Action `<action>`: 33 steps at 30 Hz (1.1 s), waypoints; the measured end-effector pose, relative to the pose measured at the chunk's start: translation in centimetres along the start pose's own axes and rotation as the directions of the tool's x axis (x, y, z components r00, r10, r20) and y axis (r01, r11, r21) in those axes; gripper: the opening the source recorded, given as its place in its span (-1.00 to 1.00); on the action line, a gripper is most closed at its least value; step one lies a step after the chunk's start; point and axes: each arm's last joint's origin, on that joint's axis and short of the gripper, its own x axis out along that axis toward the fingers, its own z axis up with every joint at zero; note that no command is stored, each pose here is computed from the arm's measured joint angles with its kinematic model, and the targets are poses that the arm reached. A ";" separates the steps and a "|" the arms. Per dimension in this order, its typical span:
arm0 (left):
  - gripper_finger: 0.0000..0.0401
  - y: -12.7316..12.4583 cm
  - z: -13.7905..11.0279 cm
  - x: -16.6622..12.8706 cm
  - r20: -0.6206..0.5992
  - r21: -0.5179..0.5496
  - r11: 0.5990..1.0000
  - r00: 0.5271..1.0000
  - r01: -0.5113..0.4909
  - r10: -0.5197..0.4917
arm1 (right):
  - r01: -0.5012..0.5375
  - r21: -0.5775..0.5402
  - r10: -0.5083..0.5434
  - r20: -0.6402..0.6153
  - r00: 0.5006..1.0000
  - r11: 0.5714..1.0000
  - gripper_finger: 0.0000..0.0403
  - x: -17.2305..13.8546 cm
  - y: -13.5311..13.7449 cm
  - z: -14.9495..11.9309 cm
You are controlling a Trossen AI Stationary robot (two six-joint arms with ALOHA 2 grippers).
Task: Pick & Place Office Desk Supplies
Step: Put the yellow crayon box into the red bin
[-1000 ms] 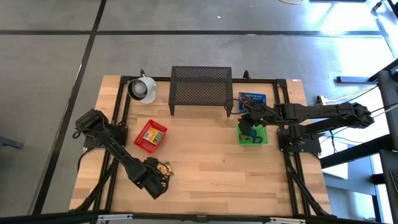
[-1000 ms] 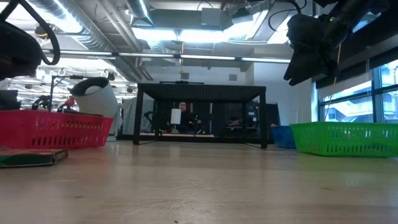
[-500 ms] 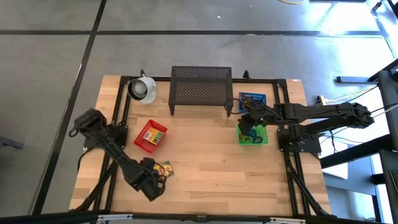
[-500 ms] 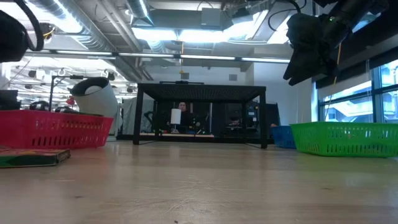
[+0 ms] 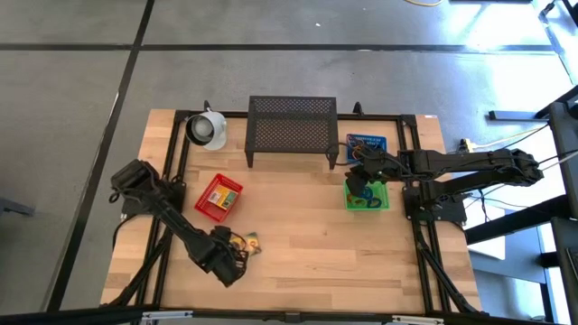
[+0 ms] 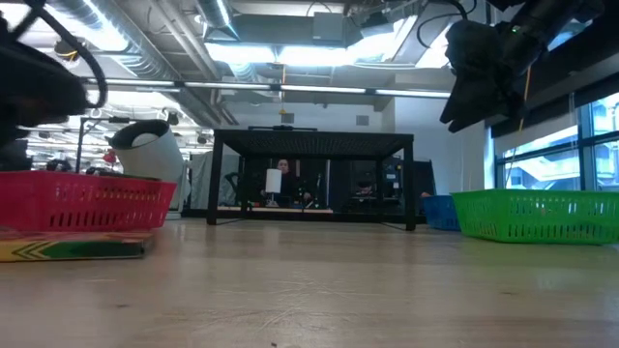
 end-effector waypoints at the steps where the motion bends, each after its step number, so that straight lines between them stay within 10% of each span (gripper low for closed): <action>1: -0.36 -0.1 0.1 0.0 0.007 0.003 1.000 1.000 0.004 -0.004 | -0.002 0.001 0.002 0.003 1.000 1.000 -0.32 0.0 0.0 0.0; 17: -0.88 -0.3 1.0 0.3 0.076 0.036 0.999 0.997 0.002 -0.005 | -0.022 0.022 0.021 0.019 1.000 1.000 -0.32 0.0 0.2 0.2; 33: -1.00 -1.9 2.2 0.4 0.132 0.056 0.992 0.984 0.112 -0.119 | -0.418 -0.096 0.420 -0.003 0.907 0.903 -0.32 -0.3 6.8 -2.2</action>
